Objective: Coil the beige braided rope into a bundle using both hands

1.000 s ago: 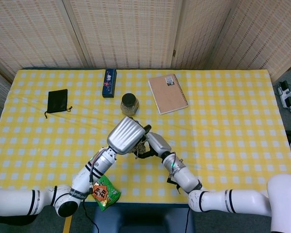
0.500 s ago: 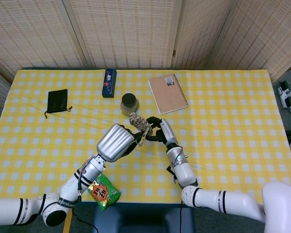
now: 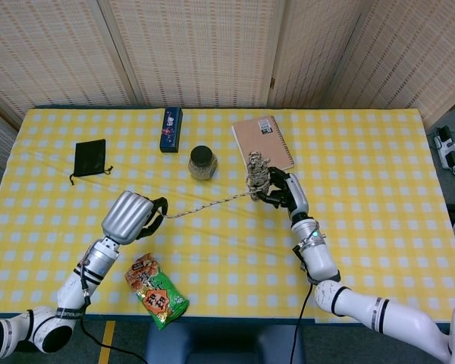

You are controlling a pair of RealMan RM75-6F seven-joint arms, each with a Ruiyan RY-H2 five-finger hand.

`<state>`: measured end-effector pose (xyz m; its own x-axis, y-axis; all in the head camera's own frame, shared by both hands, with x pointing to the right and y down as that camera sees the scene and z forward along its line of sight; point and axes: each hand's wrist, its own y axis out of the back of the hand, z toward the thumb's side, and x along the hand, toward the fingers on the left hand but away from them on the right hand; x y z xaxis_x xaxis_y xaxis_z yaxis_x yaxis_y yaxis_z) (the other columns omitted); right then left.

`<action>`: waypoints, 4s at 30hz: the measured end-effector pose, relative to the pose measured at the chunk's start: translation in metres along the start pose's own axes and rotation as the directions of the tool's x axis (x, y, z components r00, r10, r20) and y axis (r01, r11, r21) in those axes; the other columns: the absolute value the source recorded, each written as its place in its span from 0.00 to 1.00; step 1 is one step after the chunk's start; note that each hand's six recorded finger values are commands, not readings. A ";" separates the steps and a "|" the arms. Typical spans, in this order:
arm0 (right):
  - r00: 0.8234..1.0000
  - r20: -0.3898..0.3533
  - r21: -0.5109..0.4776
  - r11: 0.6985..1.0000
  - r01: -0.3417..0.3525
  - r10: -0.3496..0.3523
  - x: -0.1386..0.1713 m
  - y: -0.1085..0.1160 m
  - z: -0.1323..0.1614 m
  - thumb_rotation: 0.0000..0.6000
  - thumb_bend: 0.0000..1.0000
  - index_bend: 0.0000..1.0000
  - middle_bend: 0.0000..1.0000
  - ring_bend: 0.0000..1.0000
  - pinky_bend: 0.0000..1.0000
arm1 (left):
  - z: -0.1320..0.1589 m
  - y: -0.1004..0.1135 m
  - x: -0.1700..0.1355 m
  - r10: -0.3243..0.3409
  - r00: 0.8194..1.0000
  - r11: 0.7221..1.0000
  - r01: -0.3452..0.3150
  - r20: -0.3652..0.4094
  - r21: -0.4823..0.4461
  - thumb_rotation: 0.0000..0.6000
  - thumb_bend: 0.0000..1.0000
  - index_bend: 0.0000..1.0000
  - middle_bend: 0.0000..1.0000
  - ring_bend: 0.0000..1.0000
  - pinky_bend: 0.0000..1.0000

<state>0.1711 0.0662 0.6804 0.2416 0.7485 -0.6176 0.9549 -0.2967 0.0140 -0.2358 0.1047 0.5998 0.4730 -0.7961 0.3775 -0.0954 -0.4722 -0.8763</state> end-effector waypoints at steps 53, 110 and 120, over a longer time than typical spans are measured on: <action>0.902 -0.118 0.641 0.726 -0.250 0.415 0.041 -0.074 -0.019 1.00 0.41 0.99 0.85 0.91 0.86 | 0.039 0.038 0.070 -0.018 0.999 0.977 0.012 0.028 0.214 1.00 0.56 0.65 0.87 0.82 0.81; 0.985 -0.095 -0.183 0.970 -0.159 0.143 -0.009 -0.140 0.007 1.00 0.41 1.00 0.87 0.95 0.88 | 0.096 -0.004 0.024 -0.004 0.977 0.999 0.011 0.215 -0.032 1.00 0.56 0.65 0.87 0.82 0.81; 0.977 -0.135 -0.213 0.958 -0.192 0.166 -0.008 -0.109 0.014 1.00 0.41 1.00 0.87 0.95 0.88 | 0.061 -0.005 0.023 -0.008 0.991 0.993 0.023 0.134 -0.114 1.00 0.56 0.65 0.87 0.82 0.81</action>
<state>0.0627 0.0840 0.6726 0.4180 0.7620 -0.4947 0.9050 -0.3018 0.2999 -0.1712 0.1117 0.5943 0.5871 -0.7343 0.3407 -0.1835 -0.5307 -0.8275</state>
